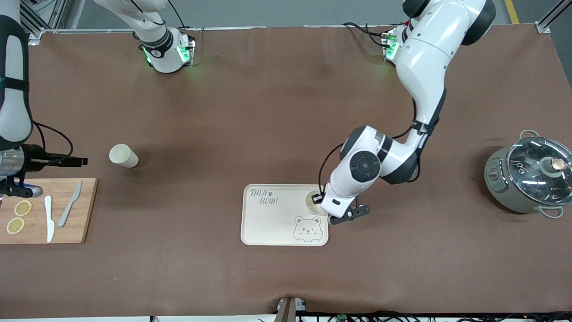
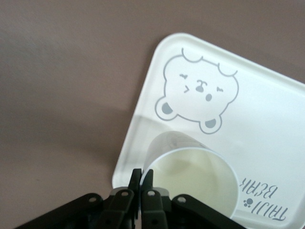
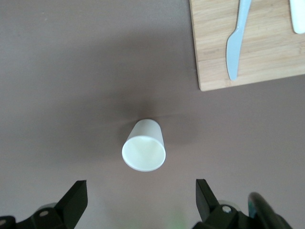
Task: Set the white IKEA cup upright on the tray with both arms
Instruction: 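Open the left gripper and lift it away while the right gripper reaches the cup, then grasp the second white paper cup with the right gripper, then carry the cup with the right gripper onto the white tray, then lower the cup upright onto the tray and open the right gripper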
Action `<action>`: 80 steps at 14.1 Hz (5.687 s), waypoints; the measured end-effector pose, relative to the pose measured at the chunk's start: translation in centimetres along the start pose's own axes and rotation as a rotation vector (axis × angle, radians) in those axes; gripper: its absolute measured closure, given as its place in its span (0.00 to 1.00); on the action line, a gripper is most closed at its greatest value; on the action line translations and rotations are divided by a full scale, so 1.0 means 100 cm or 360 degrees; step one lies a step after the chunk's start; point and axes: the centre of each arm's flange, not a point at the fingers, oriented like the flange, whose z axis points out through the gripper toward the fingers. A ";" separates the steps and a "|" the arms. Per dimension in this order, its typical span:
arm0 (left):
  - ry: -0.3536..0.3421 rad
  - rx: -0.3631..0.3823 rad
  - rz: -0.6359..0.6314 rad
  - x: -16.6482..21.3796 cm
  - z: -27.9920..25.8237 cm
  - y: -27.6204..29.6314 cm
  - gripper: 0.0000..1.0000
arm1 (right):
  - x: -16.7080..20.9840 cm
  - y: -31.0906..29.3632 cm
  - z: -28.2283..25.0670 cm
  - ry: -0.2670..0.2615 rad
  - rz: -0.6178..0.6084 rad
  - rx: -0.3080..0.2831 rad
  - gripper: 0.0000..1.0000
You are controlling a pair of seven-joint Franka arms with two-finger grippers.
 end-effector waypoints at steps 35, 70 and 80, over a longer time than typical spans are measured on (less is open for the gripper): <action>0.0113 0.0377 0.0232 0.058 -0.369 -0.254 0.00 | -0.008 -0.103 0.092 -0.0025 -0.0006 0.0056 0.97; 0.0056 0.0252 0.0471 -0.011 -0.441 -0.329 0.00 | -0.003 -0.467 0.177 0.0066 0.1168 0.0501 0.97; 0.0068 0.0279 0.0519 -0.021 -0.441 -0.310 0.00 | 0.000 -0.471 0.154 0.0071 0.1164 0.0518 0.01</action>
